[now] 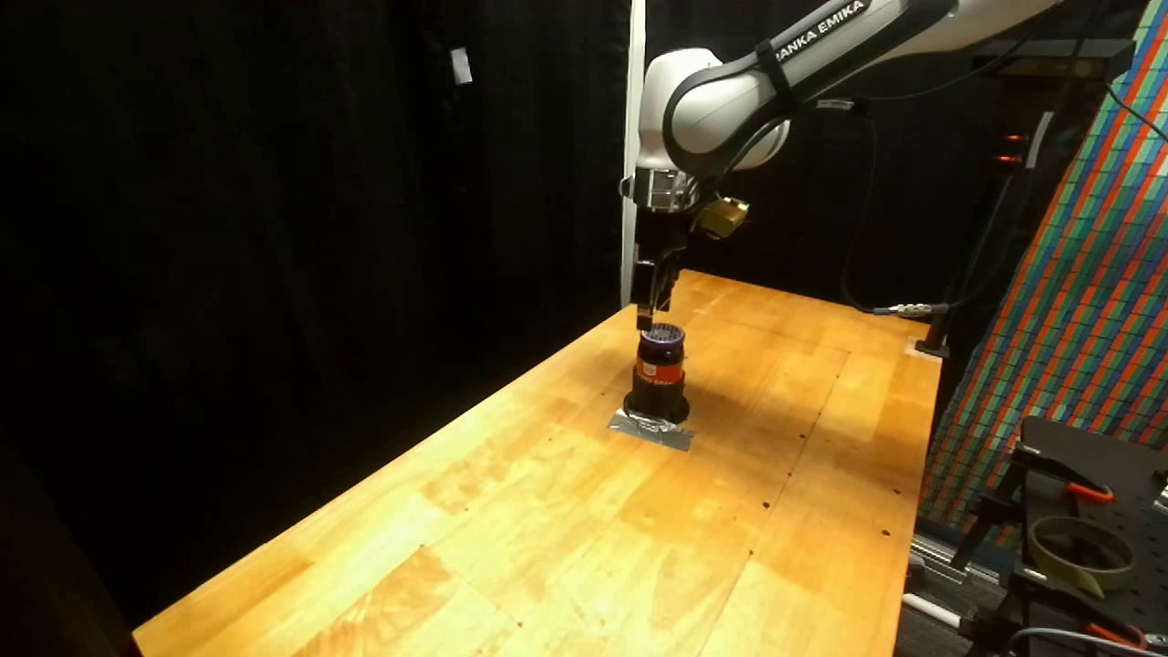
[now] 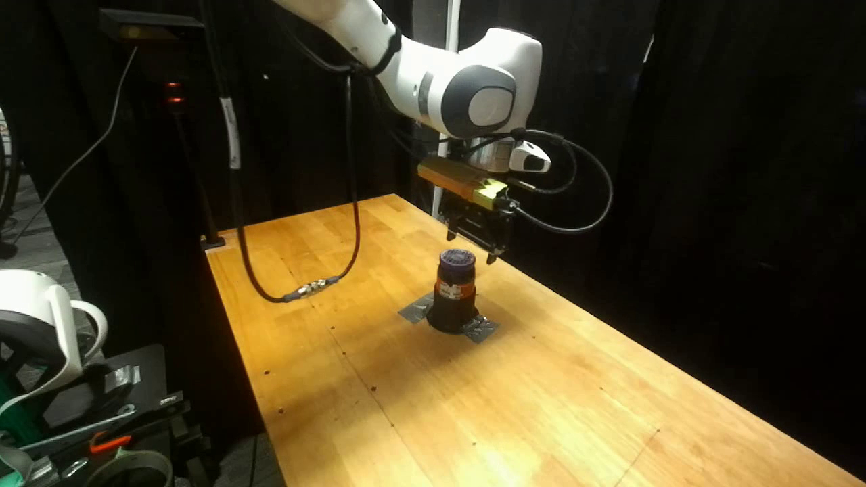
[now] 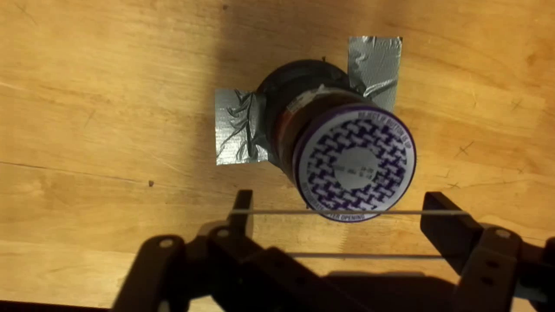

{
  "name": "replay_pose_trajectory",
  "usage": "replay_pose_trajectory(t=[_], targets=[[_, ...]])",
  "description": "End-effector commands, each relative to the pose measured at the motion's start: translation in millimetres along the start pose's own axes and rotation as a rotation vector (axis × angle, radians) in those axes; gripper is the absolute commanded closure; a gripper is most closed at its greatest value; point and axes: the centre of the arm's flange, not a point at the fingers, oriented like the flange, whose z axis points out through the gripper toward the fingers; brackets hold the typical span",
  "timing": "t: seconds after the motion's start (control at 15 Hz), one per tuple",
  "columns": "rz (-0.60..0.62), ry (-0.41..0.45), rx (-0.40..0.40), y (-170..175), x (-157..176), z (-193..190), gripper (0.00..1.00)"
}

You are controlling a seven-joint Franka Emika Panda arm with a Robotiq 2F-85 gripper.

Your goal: Put the elastic around the bottle

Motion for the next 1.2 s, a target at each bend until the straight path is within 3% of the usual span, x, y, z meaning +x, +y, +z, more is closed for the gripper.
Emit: replay_pose_trajectory(t=[0.0, 0.47, 0.87, 1.13], targets=[[-0.009, -0.013, 0.01, 3.5, 33.5, 3.5, 0.0], [-0.022, -0.105, 0.056, -2.6, 36.8, 20.0, 0.0], [-0.027, -0.113, 0.051, -7.8, 35.0, 35.7, 0.0], [-0.029, -0.191, 0.035, -9.7, 23.2, 46.0, 0.0]])
